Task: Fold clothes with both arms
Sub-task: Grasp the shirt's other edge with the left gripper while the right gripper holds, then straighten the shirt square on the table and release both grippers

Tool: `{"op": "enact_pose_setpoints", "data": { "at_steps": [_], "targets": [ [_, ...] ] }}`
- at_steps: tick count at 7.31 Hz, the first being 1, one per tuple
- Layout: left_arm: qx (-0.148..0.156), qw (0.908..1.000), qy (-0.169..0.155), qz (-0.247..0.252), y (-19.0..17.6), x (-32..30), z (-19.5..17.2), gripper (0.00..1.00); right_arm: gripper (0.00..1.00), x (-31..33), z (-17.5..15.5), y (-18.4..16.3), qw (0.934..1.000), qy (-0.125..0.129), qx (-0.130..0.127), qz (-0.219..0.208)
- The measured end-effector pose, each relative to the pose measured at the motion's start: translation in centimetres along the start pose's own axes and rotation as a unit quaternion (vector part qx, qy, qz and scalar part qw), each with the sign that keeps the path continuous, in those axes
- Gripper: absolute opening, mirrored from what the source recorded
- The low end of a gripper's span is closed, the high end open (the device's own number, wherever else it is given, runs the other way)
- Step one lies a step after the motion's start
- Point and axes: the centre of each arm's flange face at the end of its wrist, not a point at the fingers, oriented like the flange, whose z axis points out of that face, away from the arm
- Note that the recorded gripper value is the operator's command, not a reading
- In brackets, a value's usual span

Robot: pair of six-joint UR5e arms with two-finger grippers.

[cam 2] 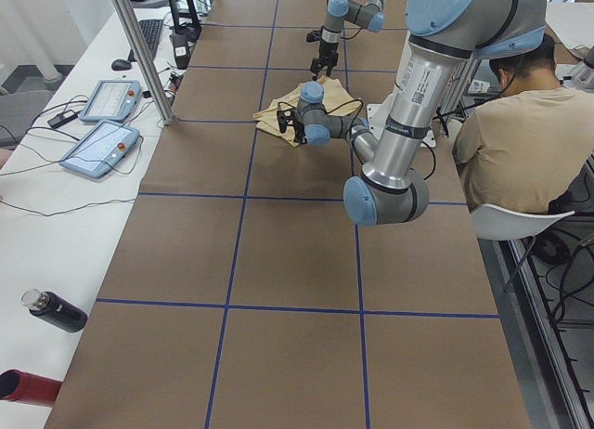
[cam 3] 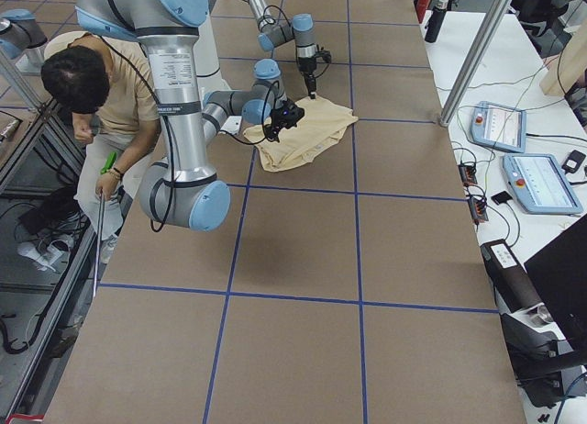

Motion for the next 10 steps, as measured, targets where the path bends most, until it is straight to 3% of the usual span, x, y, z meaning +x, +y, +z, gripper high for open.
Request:
{"op": "enact_pose_setpoints", "data": {
  "at_steps": [4,7,8,9,10],
  "targets": [
    [0.020,0.9998,0.003,0.000,-2.7,-0.2,-1.3,0.00,1.00,0.0,0.1,0.0,1.0000,-0.001,0.003,0.000],
    [0.074,0.9952,-0.032,0.056,-11.4,-3.0,-2.0,0.00,1.00,-1.0,1.0,0.2,0.9999,-0.004,0.010,0.005],
    [0.094,0.9916,-0.044,0.077,-14.7,-3.9,-2.1,0.13,1.00,-1.5,1.4,0.4,0.9999,-0.006,0.013,0.008],
    [0.112,0.9880,-0.046,0.096,-17.9,-3.4,-2.2,0.48,1.00,-1.8,1.7,0.5,0.9998,-0.006,0.015,0.009],
    [0.123,0.9859,-0.043,0.105,-19.8,-2.2,-2.1,0.54,1.00,-1.9,2.1,0.6,0.9998,-0.004,0.015,0.011]
  ]
}}
